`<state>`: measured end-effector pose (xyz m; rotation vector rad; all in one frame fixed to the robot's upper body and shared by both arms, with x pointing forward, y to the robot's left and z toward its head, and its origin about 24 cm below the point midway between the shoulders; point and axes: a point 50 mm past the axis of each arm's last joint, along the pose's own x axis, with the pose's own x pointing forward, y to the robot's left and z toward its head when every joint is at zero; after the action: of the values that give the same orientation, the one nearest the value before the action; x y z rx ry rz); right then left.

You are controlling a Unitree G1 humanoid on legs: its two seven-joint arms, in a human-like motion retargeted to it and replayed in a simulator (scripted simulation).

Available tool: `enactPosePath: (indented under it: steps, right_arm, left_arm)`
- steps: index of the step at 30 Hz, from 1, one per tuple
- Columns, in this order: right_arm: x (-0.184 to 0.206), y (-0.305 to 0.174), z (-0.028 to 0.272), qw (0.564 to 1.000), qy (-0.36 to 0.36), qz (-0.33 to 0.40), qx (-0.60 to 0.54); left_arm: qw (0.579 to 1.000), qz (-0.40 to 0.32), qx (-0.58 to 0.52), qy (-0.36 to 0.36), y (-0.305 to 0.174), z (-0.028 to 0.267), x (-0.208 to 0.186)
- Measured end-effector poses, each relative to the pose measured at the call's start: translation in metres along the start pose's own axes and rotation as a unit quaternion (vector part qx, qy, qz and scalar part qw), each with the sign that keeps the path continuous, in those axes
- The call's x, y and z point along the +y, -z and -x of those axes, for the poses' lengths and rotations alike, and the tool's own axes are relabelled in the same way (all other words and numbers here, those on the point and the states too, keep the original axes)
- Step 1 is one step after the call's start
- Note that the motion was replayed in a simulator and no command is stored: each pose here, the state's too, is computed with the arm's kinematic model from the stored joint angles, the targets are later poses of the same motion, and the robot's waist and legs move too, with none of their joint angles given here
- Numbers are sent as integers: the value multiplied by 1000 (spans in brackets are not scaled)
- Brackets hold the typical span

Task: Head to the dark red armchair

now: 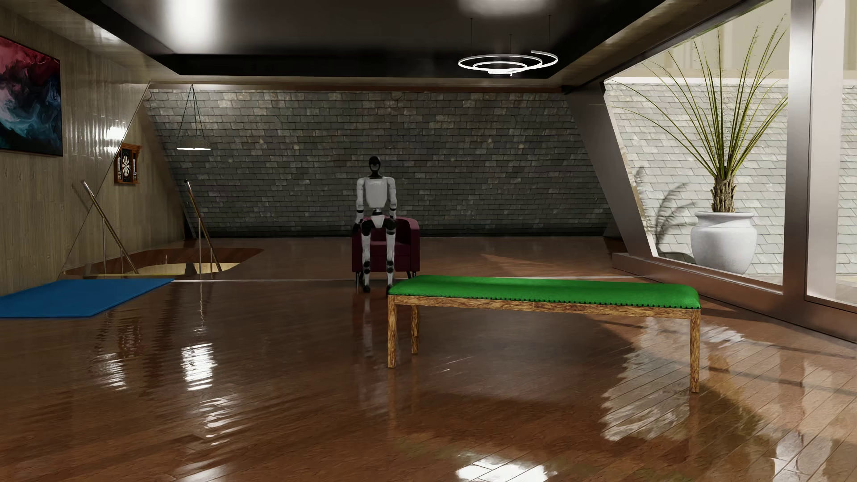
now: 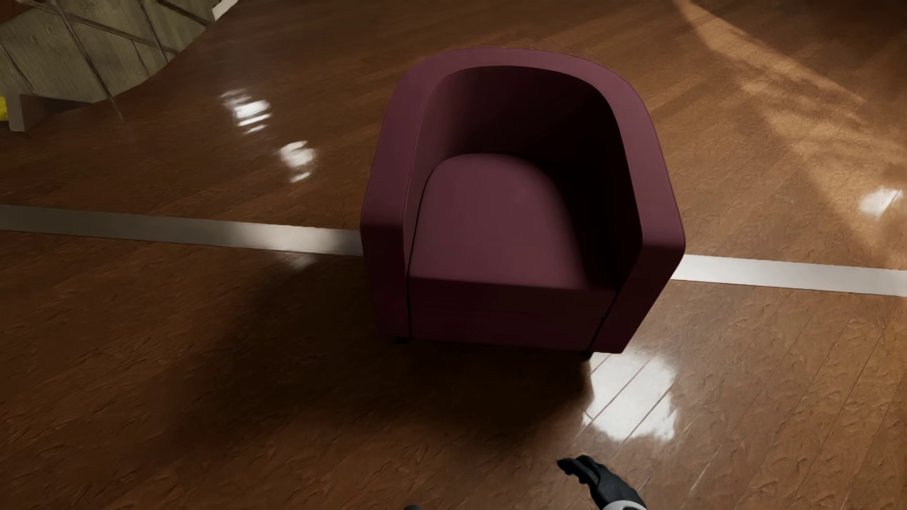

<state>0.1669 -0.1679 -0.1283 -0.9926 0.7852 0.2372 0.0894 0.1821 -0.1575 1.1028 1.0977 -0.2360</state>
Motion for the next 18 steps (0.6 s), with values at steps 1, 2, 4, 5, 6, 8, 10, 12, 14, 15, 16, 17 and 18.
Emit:
enactPosePath:
  steps: [1,2,4,5,6,8,10,12,14,15,16,17,18]
  right_arm:
    - [10,10,4,999,-25,2,21]
    - [18,16,7,998,-58,14,27]
    - [22,24,11,992,-105,68,3]
    - [18,29,12,990,-107,90,-6]
    - [15,35,14,991,-96,93,-1]
    - [12,46,17,996,-60,53,39]
    - [13,54,22,997,-38,8,68]
    - [15,54,25,997,-39,-2,65]
    - [15,51,24,997,-47,2,59]
    - [16,49,23,997,-49,0,57]
    - [16,46,22,997,-49,1,54]
    - [16,41,20,998,-50,5,48]
    - [16,35,18,998,-52,12,39]
  left_arm:
    - [1000,-5,9,12,-1,1,-5]
    - [1000,-6,5,21,-5,0,-6]
    - [999,-12,-43,30,-22,-2,1]
    - [996,-22,-78,33,-34,-4,8]
    - [993,-38,-108,33,-41,-7,16]
    - [986,-84,-146,14,-55,-13,39]
    - [982,-108,-152,-28,-67,-20,67]
    - [982,-90,-150,-73,-76,-23,94]
    - [979,-60,-161,-111,-83,-23,116]
    - [976,-50,-170,-126,-87,-22,124]
    - [973,-44,-180,-138,-89,-21,130]
    - [970,-41,-188,-147,-90,-20,133]
    - [969,-39,-191,-149,-89,-19,133]
